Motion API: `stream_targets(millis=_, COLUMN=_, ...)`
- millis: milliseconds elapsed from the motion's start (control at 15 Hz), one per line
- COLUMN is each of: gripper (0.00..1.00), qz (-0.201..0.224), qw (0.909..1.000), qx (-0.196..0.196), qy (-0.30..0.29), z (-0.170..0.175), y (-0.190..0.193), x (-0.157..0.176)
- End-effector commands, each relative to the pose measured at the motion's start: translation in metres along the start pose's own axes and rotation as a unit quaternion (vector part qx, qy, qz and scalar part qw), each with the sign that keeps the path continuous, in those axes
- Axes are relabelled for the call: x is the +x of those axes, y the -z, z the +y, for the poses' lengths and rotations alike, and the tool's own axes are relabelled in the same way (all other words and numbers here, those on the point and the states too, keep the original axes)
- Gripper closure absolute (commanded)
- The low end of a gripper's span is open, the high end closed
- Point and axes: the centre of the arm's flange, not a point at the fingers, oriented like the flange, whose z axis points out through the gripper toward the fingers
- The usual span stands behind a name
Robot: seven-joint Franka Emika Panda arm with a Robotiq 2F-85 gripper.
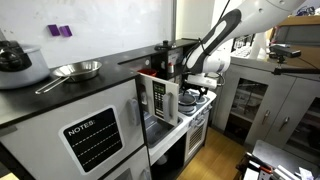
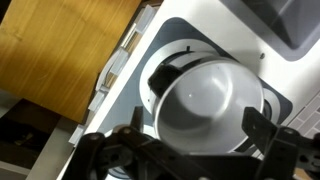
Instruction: Put the pot in the sink on the stove.
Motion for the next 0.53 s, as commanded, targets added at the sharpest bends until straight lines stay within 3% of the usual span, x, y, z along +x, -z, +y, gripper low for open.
stream_targets(millis=0, gripper=0.00, qz=0.011, qw=0.9990, qx=0.031, qy=0.030, z=0.007, y=0.015, x=-0.029)
stream_targets(millis=467, gripper=0.00, qz=0.033, qw=0.9895, qx=0.057, qy=0.129, z=0.033, y=0.071, x=-0.103)
